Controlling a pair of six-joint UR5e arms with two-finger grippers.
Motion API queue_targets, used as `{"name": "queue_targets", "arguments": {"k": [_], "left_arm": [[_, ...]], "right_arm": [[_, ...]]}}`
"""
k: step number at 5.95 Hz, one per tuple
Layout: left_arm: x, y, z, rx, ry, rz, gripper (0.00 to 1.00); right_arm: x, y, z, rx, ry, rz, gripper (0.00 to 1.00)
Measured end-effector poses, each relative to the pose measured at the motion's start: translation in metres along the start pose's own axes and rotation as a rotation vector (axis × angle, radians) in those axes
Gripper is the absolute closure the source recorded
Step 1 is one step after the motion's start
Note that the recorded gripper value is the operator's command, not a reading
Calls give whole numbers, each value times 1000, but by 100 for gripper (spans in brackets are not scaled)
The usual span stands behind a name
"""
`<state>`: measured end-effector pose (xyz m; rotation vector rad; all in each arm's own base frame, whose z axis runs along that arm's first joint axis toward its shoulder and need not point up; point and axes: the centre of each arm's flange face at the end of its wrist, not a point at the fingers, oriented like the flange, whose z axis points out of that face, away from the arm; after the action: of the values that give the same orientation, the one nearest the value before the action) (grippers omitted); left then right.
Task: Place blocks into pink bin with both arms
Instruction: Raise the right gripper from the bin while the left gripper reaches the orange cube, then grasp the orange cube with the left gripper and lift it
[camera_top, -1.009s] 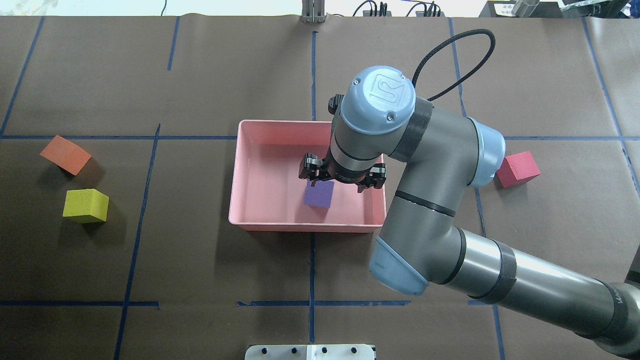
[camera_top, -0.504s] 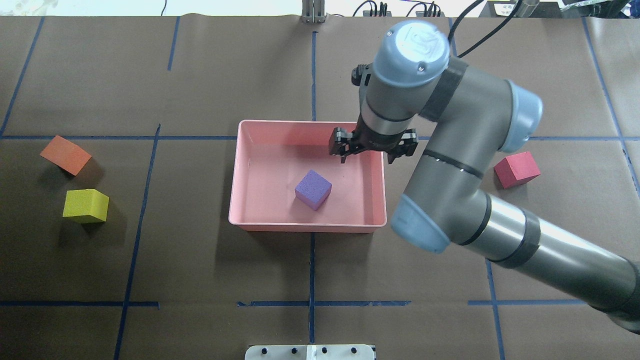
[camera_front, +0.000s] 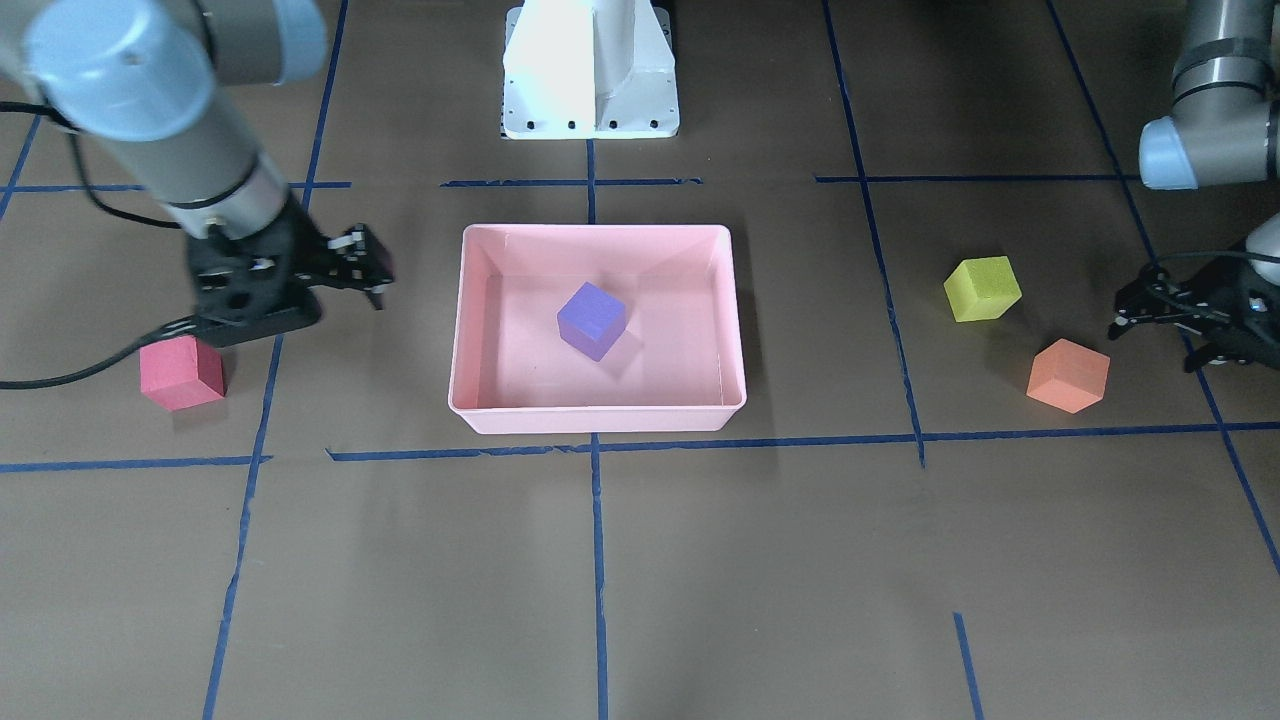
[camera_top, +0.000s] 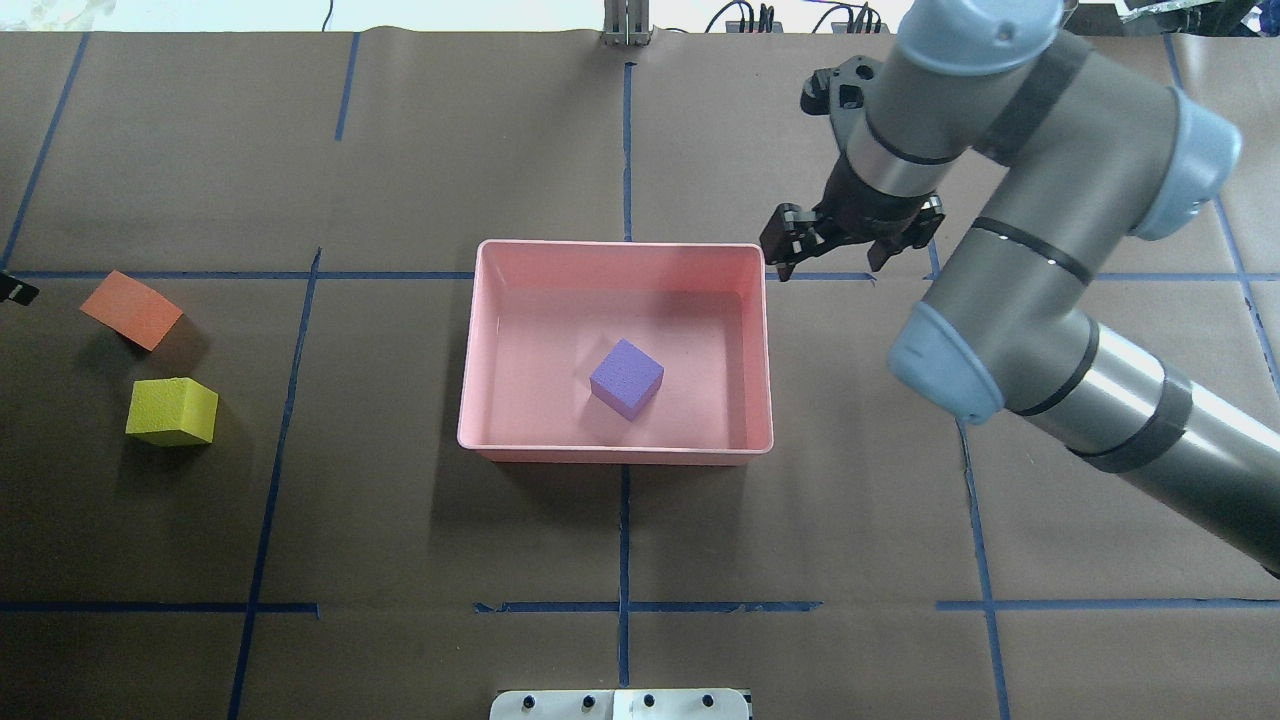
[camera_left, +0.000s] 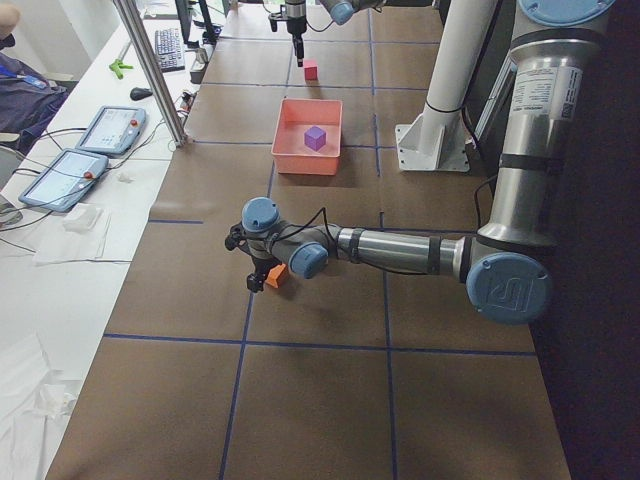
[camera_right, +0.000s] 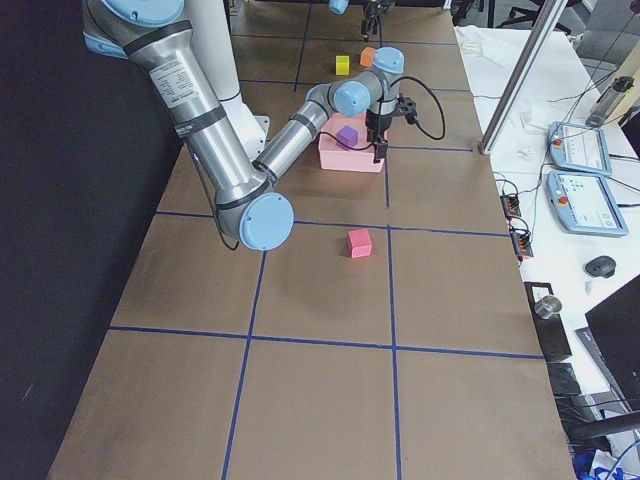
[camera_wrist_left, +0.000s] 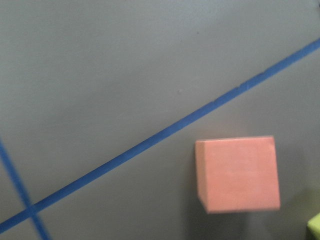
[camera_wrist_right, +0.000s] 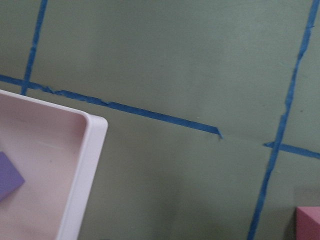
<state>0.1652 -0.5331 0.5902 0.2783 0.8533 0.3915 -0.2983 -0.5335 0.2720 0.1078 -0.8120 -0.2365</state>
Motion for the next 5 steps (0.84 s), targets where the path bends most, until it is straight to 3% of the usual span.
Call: {"name": "queue_targets", "arguments": {"k": [2,4,5], "left_arm": [[30,-5,29,-16,14,-26,0],[37,-6,58,-55,-2,-40,0],[38,-9,66,-63,-7,-41,24]], "right_arm": [[69,10,-6,-9,19,-78,0],[87,15,-5,-16,27,-95,0],[89,16,-3,-19,28,-96,0]]}}
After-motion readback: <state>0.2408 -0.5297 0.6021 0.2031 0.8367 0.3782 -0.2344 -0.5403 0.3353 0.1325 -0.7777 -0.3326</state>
